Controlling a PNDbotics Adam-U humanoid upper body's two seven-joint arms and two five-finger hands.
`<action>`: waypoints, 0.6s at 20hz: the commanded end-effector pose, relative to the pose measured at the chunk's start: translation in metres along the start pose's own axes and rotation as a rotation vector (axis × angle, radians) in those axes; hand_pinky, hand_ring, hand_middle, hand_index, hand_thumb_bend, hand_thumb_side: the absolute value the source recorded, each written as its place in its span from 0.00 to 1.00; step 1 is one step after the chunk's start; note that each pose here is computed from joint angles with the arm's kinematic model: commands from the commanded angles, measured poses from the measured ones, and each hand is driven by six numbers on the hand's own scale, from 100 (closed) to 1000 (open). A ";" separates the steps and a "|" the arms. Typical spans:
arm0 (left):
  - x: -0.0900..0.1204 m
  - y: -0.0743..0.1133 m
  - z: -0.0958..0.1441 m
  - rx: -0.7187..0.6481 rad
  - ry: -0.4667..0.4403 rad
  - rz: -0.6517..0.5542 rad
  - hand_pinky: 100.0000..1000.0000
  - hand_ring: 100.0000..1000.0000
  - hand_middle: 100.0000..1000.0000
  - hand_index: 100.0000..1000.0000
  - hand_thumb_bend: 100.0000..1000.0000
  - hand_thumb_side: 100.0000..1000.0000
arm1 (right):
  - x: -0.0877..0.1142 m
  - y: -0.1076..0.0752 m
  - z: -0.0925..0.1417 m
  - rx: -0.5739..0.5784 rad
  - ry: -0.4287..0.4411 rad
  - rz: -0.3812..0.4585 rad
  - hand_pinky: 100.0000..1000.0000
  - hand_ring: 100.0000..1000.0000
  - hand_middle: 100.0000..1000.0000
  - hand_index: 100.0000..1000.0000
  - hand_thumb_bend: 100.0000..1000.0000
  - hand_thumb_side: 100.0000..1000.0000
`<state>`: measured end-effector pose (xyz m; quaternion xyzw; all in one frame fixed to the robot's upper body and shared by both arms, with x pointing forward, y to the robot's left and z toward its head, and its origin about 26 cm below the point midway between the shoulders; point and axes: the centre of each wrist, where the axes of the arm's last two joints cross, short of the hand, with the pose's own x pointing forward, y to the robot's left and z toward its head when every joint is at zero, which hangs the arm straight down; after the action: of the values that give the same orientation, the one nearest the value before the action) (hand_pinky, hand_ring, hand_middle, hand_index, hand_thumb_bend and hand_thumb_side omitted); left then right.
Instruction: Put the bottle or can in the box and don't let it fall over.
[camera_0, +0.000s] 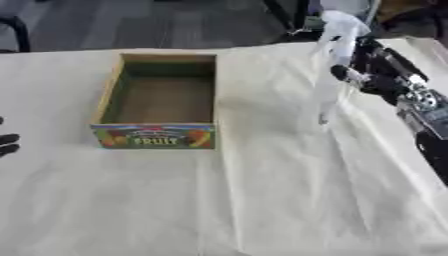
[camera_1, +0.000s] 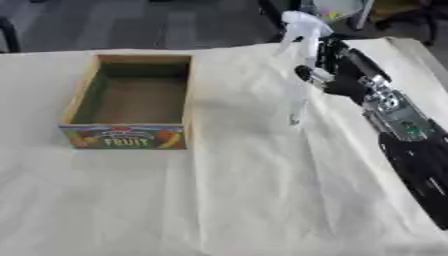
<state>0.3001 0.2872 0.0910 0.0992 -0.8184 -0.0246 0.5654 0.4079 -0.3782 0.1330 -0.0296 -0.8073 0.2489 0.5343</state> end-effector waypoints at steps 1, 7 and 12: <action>0.008 0.000 -0.005 -0.009 -0.035 -0.001 0.69 0.64 0.74 0.83 0.40 0.74 | 0.011 -0.010 -0.007 -0.001 -0.028 0.036 0.88 0.82 0.72 1.00 0.41 0.24; 0.009 0.000 -0.005 -0.011 -0.038 -0.001 0.69 0.64 0.74 0.83 0.40 0.74 | 0.013 -0.008 -0.012 0.001 -0.038 0.039 0.88 0.81 0.71 1.00 0.41 0.25; 0.009 -0.001 -0.005 -0.012 -0.038 -0.001 0.69 0.64 0.74 0.82 0.40 0.74 | 0.016 -0.007 -0.015 0.004 -0.052 0.043 0.88 0.81 0.71 1.00 0.41 0.25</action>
<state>0.3013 0.2864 0.0927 0.0977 -0.8202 -0.0255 0.5632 0.4132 -0.3713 0.1388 -0.0292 -0.8119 0.2543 0.5247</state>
